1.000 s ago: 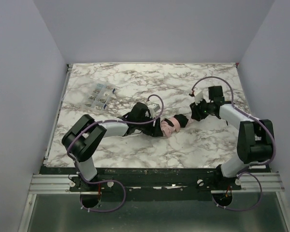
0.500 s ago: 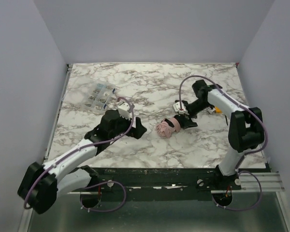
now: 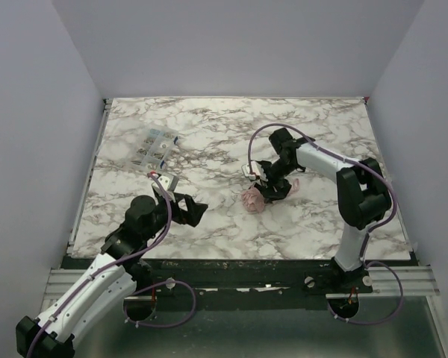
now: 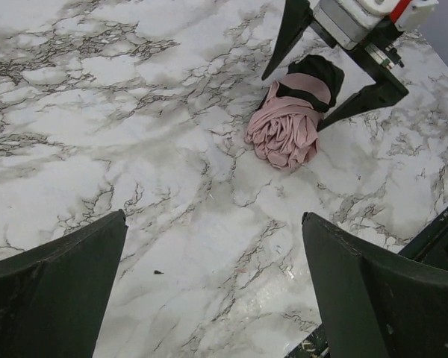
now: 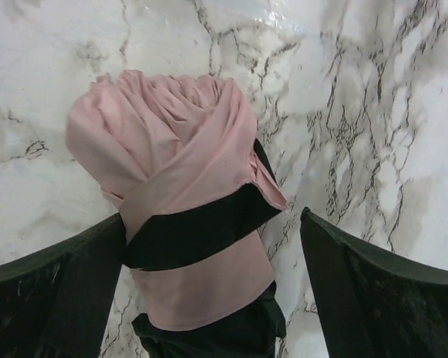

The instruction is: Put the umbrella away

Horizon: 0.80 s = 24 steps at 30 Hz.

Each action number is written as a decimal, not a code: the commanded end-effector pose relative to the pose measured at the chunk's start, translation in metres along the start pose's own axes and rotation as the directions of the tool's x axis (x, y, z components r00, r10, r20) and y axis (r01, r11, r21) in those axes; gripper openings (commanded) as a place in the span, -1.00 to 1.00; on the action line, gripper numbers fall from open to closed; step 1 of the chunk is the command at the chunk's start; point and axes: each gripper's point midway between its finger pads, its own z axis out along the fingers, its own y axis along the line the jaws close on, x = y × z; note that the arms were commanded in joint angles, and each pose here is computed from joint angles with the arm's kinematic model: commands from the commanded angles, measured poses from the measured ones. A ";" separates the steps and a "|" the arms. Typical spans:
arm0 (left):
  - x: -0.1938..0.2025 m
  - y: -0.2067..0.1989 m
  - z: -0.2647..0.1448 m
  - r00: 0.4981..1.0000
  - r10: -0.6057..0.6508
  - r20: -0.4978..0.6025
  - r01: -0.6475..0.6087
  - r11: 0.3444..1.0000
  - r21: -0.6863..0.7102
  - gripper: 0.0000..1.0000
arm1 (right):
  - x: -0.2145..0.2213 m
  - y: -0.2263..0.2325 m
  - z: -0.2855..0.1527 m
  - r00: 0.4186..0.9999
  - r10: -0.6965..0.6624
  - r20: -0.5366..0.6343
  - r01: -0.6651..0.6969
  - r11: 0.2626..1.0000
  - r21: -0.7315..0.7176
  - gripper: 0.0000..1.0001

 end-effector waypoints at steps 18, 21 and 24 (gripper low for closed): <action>0.007 0.003 0.001 1.000 -0.020 -0.025 0.019 1.000 -0.014 0.97 | 0.047 -0.086 -0.041 0.683 0.698 0.217 -0.623 0.399 0.673 0.11; 0.008 0.001 0.003 0.999 -0.025 -0.030 0.025 1.000 -0.002 0.97 | 0.052 -0.091 -0.042 0.565 0.759 0.324 -0.701 0.235 0.673 0.11; 0.008 -0.001 0.004 0.999 -0.034 -0.033 0.035 0.999 0.009 0.97 | 0.061 -0.091 -0.033 0.389 0.820 0.419 -0.776 0.047 0.629 0.12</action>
